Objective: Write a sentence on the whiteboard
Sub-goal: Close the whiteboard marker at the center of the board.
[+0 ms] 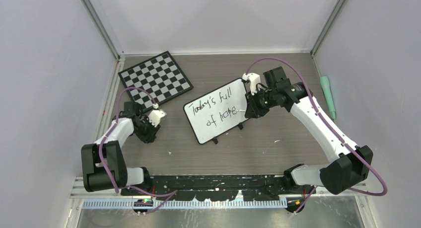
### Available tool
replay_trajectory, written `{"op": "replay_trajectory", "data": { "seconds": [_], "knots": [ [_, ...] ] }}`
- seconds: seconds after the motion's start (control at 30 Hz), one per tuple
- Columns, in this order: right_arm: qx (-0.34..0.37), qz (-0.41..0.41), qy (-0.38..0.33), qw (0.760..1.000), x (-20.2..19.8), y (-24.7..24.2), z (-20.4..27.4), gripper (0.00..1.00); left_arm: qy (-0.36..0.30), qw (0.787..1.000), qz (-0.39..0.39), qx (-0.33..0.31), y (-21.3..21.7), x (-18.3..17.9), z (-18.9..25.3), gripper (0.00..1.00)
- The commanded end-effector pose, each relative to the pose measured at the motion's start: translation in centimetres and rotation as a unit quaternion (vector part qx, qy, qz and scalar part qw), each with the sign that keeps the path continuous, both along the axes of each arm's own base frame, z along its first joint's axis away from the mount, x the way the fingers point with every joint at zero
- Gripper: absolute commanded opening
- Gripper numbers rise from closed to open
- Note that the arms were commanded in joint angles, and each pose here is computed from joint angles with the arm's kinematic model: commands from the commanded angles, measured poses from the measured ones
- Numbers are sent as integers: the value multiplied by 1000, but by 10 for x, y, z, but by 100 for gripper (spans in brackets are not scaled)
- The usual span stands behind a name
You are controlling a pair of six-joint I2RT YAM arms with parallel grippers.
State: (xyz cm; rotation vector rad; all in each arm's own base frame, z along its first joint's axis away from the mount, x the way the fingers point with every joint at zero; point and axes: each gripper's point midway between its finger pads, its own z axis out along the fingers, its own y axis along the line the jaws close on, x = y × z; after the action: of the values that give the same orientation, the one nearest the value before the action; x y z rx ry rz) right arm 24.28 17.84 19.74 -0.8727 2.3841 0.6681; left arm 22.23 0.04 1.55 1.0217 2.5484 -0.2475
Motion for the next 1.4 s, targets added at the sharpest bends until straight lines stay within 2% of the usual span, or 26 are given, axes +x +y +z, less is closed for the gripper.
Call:
{"op": "replay_trajectory", "data": {
  "seconds": [0.0,0.13,0.23,0.4,0.57,0.73,0.9,1.03,1.13,1.37],
  "knots": [
    [8,2,-38,999,6,0,26,0,-7,1000,-9,9,3,-1,-14,22],
    [14,5,-34,999,5,2,32,0,-19,1000,-18,-16,-6,2,9,7],
    [32,12,-31,999,3,8,40,0,-37,998,-17,-40,-15,9,54,1],
    [92,3,-43,995,4,23,65,0,-96,994,-21,-46,-29,21,137,0],
    [129,20,2,991,-5,38,78,0,-123,985,-106,-51,-70,16,202,0],
    [196,53,49,978,-26,54,99,0,-119,967,-198,-106,-135,-3,251,0],
    [263,75,89,958,-49,70,113,0,-126,941,-281,-144,-191,-24,272,0],
    [289,94,115,946,-66,77,116,0,-95,928,-309,-188,-217,-30,279,0],
    [288,105,124,944,-75,84,112,0,-93,916,-343,-184,-231,-36,277,0],
    [290,124,130,940,-85,90,116,0,-89,907,-374,-175,-246,-38,272,0]
  ]
}}
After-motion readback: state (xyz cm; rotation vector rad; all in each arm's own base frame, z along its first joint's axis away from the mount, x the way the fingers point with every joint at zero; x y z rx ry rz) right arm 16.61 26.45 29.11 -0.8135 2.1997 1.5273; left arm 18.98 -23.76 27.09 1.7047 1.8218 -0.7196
